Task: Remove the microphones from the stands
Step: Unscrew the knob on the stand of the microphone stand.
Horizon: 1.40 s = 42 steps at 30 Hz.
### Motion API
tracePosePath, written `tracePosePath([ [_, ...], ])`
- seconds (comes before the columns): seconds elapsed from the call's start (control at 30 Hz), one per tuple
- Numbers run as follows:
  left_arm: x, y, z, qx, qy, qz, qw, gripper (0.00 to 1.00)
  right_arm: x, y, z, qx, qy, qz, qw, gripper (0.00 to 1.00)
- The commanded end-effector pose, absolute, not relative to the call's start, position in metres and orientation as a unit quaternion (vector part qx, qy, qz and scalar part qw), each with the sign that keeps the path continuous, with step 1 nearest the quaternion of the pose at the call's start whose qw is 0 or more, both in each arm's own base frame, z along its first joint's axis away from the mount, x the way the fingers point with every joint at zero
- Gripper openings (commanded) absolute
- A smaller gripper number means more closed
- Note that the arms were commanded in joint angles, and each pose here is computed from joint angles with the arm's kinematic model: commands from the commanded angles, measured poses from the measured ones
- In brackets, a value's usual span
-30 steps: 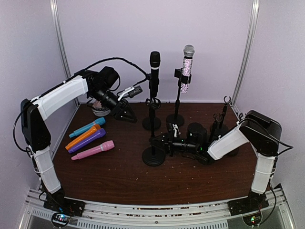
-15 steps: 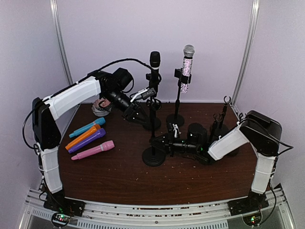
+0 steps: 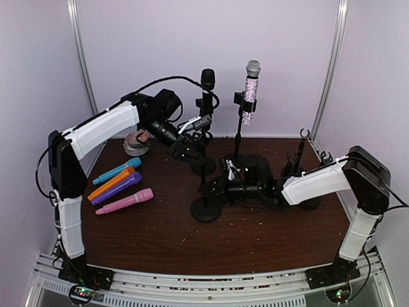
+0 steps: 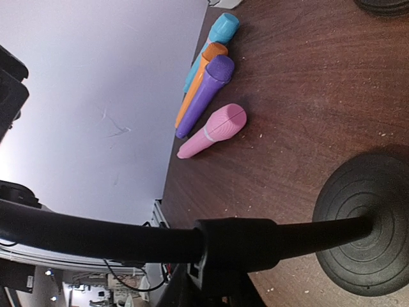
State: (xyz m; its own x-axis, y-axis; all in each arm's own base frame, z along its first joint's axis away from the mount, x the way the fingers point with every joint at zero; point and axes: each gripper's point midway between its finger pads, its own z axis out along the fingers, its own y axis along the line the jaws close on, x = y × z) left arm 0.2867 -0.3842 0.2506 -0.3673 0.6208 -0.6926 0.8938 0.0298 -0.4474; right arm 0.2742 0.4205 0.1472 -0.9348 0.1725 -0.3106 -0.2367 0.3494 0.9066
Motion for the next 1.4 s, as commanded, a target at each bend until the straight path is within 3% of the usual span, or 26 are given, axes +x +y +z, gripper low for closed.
tracePosePath([
  [0.0, 0.289, -0.394, 0.257, 0.544, 0.690, -0.450, 0.164, 0.43, 0.263, 0.386, 0.073, -0.061, 0.909, 0.364, 0.193, 0.00],
  [0.37, 0.291, -0.394, 0.256, 0.543, 0.693, -0.445, 0.165, 0.43, 0.261, 0.385, 0.100, -0.187, 0.914, 0.179, 0.312, 0.00],
  [0.9, 0.288, -0.388, 0.253, 0.548, 0.697, -0.433, 0.162, 0.43, 0.259, 0.391, 0.131, -0.332, 0.855, -0.054, 0.396, 0.03],
  [0.93, 0.286, -0.386, 0.252, 0.550, 0.698, -0.430, 0.161, 0.43, 0.260, 0.391, 0.133, -0.331, 0.853, -0.056, 0.399, 0.14],
  [1.0, 0.286, -0.386, 0.252, 0.550, 0.698, -0.429, 0.162, 0.43, 0.258, 0.395, 0.130, -0.332, 0.854, -0.041, 0.398, 0.16],
  [1.37, 0.283, -0.387, 0.268, 0.548, 0.690, -0.440, 0.171, 0.43, 0.228, 0.448, 0.135, -0.331, 0.856, 0.198, 0.345, 0.06],
])
